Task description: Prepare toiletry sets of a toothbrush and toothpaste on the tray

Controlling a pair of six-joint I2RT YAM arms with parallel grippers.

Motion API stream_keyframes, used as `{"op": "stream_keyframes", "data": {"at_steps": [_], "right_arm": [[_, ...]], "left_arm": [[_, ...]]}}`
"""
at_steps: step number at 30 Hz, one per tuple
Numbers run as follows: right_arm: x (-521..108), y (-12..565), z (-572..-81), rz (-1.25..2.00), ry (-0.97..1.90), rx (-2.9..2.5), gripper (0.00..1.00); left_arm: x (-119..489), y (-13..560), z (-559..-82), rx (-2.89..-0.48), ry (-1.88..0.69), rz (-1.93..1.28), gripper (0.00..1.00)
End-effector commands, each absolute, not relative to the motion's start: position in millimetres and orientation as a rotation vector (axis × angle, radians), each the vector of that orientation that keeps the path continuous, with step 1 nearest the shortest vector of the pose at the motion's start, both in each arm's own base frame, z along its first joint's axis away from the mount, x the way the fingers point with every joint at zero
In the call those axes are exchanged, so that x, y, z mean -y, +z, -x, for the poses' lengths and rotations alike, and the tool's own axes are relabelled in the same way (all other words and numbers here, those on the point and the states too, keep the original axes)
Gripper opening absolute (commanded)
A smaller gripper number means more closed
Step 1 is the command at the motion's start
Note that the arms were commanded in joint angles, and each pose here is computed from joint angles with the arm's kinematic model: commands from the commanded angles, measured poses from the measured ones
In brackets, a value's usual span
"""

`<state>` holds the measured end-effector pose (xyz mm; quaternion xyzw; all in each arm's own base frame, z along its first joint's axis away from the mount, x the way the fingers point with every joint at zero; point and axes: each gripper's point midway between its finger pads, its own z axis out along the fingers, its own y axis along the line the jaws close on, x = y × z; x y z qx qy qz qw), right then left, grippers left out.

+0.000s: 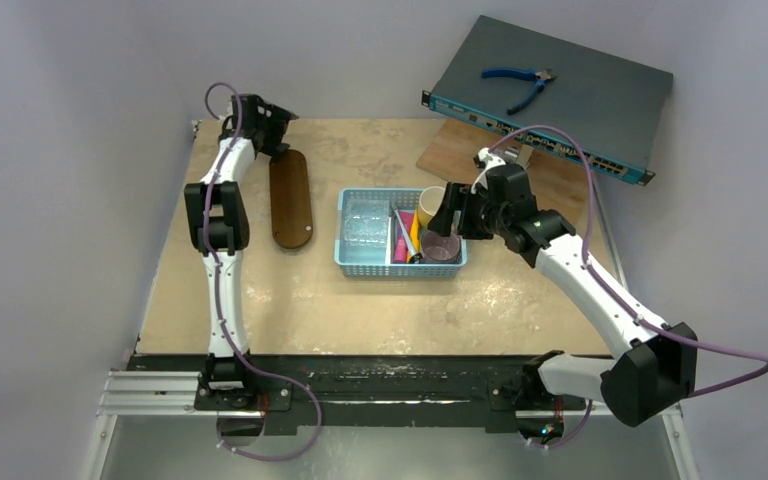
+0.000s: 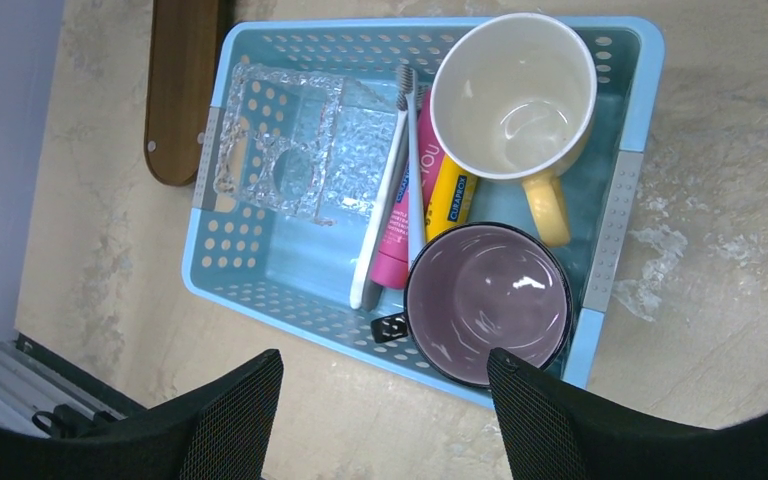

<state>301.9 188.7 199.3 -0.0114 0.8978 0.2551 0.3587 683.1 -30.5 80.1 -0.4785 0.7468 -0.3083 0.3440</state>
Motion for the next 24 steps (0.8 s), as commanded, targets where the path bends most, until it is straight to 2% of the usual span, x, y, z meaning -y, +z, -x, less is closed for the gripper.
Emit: {"op": "stream_keyframes", "data": {"at_steps": [1, 15, 24], "right_arm": [[-195, 226, -304, 0.056, 0.698, -2.236, 0.77], [-187, 236, -290, 0.051, 0.688, -2.209, 0.78], [-172, 254, -275, 0.044, 0.646, -2.17, 0.79]], "left_arm": [[41, 87, -671, -2.002, -0.821, 1.193, 0.83], [77, 89, -625, -2.154, -0.863, 1.039, 0.75], [99, 83, -577, -2.249, -0.871, 0.921, 0.72]]}}
